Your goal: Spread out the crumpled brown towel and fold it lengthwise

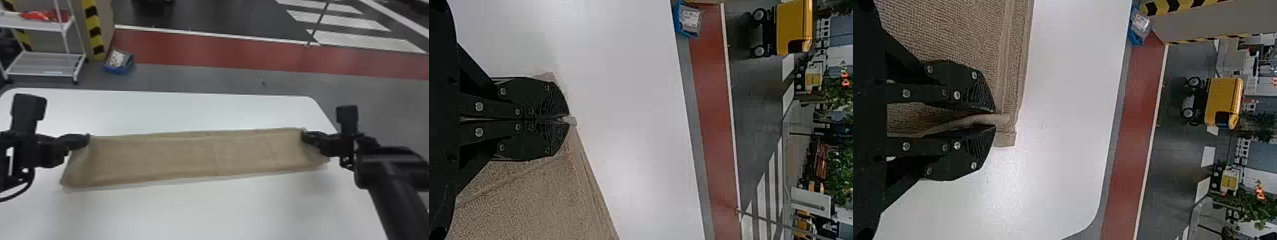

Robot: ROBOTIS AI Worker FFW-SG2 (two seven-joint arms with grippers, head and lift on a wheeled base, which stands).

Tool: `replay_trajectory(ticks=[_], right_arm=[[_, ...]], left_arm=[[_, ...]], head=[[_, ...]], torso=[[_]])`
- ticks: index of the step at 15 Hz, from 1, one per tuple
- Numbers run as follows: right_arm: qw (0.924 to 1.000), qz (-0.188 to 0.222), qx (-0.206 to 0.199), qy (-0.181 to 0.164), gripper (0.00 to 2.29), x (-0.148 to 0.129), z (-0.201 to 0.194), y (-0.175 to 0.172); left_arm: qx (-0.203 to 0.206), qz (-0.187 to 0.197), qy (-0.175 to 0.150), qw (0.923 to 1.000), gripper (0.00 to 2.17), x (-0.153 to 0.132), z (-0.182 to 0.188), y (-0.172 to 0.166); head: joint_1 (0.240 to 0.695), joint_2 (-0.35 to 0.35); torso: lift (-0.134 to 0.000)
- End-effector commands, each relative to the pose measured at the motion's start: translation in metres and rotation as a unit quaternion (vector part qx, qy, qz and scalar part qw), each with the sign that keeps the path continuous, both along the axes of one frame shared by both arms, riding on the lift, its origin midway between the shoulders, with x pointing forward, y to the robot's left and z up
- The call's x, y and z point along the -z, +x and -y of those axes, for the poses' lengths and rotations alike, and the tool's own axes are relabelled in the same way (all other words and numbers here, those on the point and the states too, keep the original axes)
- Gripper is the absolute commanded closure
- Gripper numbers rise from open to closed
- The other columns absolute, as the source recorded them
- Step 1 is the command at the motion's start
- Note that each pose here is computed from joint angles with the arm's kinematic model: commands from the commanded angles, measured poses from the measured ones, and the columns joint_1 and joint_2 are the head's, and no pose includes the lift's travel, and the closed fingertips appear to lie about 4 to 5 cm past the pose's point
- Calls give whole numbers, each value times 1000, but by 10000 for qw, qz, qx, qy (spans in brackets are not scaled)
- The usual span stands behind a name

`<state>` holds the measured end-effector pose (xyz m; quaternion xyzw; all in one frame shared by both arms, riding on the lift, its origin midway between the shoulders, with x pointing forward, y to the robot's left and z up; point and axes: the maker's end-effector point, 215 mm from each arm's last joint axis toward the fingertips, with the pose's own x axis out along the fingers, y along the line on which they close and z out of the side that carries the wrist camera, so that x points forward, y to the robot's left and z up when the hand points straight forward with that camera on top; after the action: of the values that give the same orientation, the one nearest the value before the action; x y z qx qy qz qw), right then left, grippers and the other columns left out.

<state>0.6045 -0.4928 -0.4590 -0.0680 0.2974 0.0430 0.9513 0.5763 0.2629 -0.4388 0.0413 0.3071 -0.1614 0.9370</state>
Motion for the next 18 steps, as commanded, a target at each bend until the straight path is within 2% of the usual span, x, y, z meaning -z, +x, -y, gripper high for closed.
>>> replay_trajectory(ticks=[1, 4, 6, 9, 11, 18], right_arm=[[10000, 21, -16, 45, 1004, -1, -2, -2], [9998, 139, 83, 141, 1001, -12, 6, -12], [9993, 306, 116, 166, 1004, -31, 10, -16], [9975, 501, 178, 457, 1001, -55, 9, -28], [9971, 591, 175, 450, 1001, -63, 10, -33], [9941, 962, 254, 425, 1001, -99, 11, -10]], left_arm=[[8, -2, 11, 10000, 1349, 0, 0, 0], [-24, 42, 17, 10000, 1349, -5, -3, 1], [-26, 113, -14, 9999, 1349, -13, -4, -1], [-85, 193, -39, 9998, 1349, -27, -14, -21], [-120, 235, -110, 9996, 1349, -35, -18, -27], [-292, 417, -86, 9987, 1349, -52, -31, -1]], head=[[695, -209], [695, -208], [695, -209], [695, -217], [695, -216], [695, -204]], torso=[[-123], [-123], [-123], [-123], [-123], [-123]])
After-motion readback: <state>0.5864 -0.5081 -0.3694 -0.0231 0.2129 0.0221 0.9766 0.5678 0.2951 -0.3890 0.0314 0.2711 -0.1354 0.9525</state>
